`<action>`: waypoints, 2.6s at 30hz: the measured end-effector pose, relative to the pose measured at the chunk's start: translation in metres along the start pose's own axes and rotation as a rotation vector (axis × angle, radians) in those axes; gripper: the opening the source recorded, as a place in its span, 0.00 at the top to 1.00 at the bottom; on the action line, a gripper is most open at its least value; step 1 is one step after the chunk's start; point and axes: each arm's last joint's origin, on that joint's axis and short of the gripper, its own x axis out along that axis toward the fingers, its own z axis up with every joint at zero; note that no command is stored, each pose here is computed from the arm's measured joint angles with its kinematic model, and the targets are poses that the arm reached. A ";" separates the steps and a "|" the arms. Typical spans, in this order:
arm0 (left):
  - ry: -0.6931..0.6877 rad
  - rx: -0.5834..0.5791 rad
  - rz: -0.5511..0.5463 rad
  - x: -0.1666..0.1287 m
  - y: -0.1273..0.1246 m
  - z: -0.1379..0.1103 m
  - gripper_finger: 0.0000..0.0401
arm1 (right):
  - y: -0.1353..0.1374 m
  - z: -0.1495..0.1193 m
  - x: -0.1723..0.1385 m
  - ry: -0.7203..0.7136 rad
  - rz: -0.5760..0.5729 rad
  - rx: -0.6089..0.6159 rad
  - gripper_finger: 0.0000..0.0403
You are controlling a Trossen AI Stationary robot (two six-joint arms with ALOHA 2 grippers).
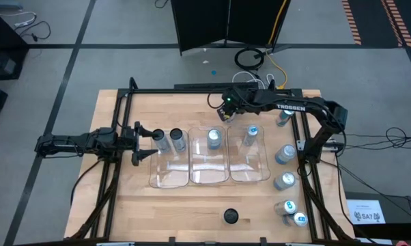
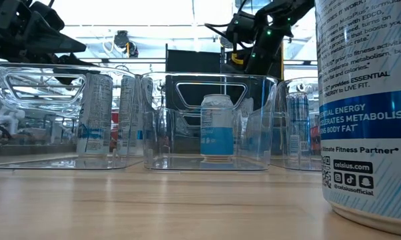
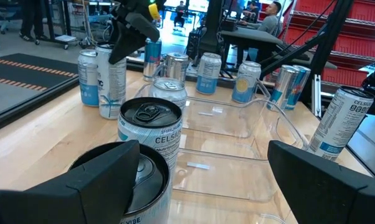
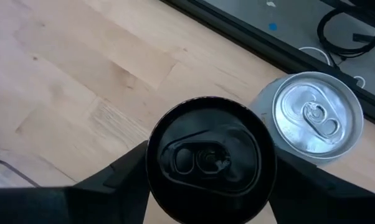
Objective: Sort soda cans
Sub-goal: Move the top white soda can to the top middle of the table
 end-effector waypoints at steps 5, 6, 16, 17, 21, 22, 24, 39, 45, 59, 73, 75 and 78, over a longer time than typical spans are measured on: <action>0.000 0.000 0.000 0.000 0.000 0.000 0.10 | 0.005 0.007 -0.003 -0.045 0.038 0.025 0.41; 0.000 0.000 0.000 0.000 0.000 0.000 0.10 | 0.007 0.009 -0.004 -0.066 0.054 0.032 0.41; 0.000 0.000 0.000 0.000 0.000 0.000 0.10 | 0.028 0.017 -0.011 -0.191 0.186 0.031 0.40; 0.000 0.000 0.000 0.000 0.000 0.000 0.10 | 0.030 0.020 -0.014 -0.198 0.194 0.029 0.40; -0.001 0.000 0.000 0.000 0.000 0.000 0.10 | 0.040 0.039 -0.028 -0.243 0.206 0.000 0.40; 0.000 0.000 0.000 0.000 0.000 0.000 0.10 | 0.045 0.044 -0.029 -0.242 0.205 -0.013 0.40; 0.001 0.000 0.000 0.000 0.000 0.000 0.10 | 0.056 0.053 -0.027 -0.226 0.194 -0.053 0.40; 0.000 0.000 0.000 0.000 0.000 0.000 0.10 | 0.131 0.077 0.024 -0.111 0.229 -0.264 0.37; 0.000 0.000 0.000 0.000 0.000 0.000 0.10 | 0.134 0.069 0.048 -0.069 0.206 -0.283 0.37; 0.000 0.000 0.000 0.000 0.000 0.000 0.10 | 0.135 0.066 0.052 -0.042 0.243 -0.312 0.36; 0.000 0.000 0.000 0.000 0.000 0.000 0.10 | 0.135 0.066 0.051 -0.038 0.245 -0.309 0.33; 0.000 0.000 0.000 0.000 0.000 0.000 0.10 | 0.135 0.066 0.051 -0.038 0.245 -0.309 0.29; 0.000 0.000 0.000 0.000 0.000 0.000 0.10 | 0.135 0.068 0.048 -0.046 0.248 -0.307 0.21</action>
